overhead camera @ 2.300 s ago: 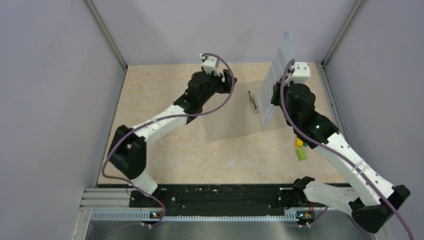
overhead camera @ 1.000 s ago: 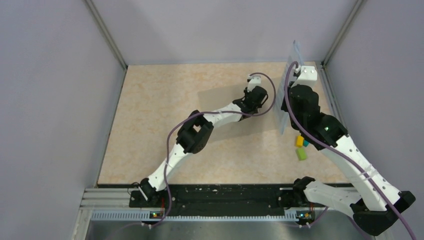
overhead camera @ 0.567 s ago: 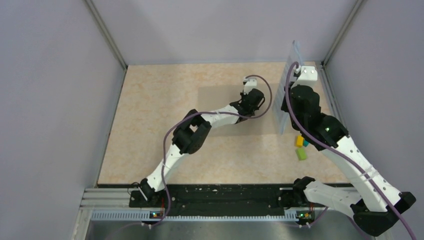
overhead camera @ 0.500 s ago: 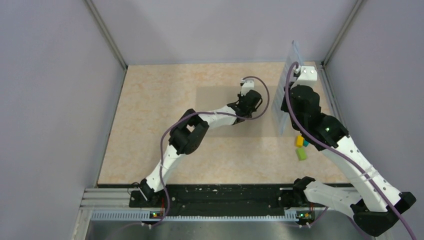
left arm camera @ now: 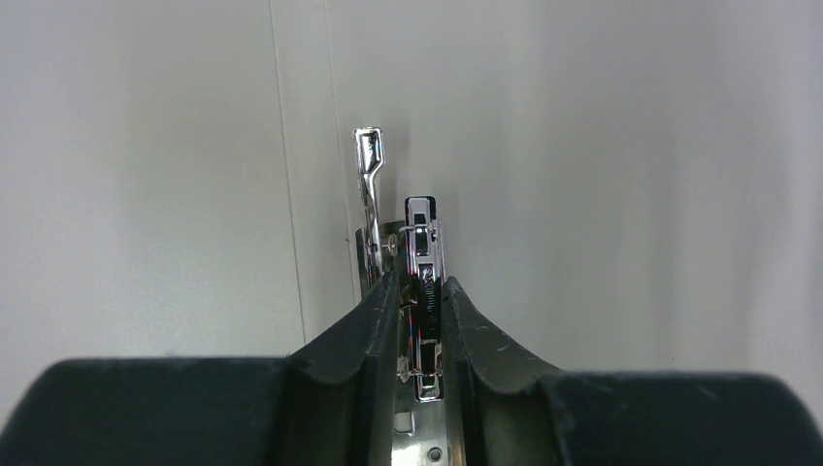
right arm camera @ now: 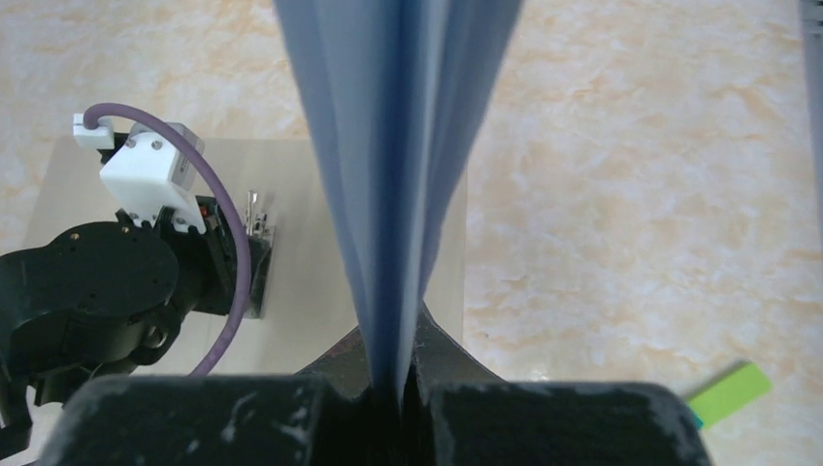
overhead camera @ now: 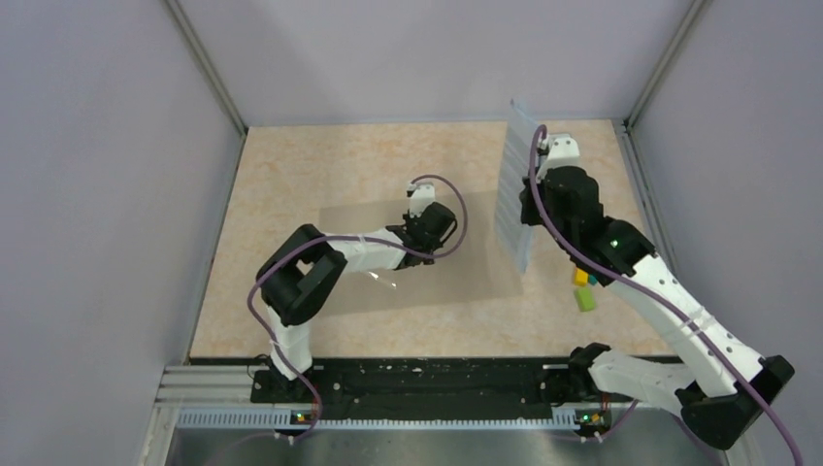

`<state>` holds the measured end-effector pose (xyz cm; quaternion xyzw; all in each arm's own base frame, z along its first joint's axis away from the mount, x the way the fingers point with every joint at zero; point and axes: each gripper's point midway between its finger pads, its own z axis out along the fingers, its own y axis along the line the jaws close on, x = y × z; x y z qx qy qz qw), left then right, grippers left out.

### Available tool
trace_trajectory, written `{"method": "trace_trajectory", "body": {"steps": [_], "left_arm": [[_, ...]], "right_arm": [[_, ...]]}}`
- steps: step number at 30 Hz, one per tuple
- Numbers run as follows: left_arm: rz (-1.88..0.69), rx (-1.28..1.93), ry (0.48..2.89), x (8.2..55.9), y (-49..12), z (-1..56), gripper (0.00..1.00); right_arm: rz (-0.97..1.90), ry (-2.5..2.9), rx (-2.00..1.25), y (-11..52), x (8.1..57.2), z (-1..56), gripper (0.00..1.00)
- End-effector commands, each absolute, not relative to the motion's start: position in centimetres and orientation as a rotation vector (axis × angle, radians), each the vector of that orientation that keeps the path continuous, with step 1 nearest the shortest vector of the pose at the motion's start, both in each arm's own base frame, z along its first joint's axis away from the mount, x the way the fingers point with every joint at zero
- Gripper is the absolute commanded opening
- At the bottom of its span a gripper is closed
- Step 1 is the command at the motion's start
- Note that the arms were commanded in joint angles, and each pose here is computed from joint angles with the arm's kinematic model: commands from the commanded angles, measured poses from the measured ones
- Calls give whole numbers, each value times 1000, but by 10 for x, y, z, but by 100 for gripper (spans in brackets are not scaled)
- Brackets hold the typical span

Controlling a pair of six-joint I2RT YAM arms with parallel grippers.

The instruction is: Put the files into the folder

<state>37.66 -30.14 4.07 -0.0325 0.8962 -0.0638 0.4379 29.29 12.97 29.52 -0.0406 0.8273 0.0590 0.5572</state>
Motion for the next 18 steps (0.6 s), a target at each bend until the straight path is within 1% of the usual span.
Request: {"method": "trace_trajectory", "body": {"steps": [1, 7, 10, 13, 15, 18], "left_arm": [[-159, -124, 2233, 357, -267, 56, 0], [-230, -52, 2264, 348, -255, 64, 0], [-267, -13, 2282, 347, -258, 68, 17], [-313, -2, 2281, 349, -259, 76, 32], [-337, 5, 2276, 350, -259, 80, 40], [-373, 19, 2268, 352, -261, 89, 48]], "right_arm": [[328, 1929, -158, 165, 300, 304, 0], [468, 1955, -232, 195, 299, 301, 0], [501, 1970, -256, 203, 299, 302, 0], [480, 1987, -256, 202, 300, 302, 0], [465, 1996, -260, 200, 300, 301, 0], [462, 2008, -275, 200, 299, 300, 0]]}}
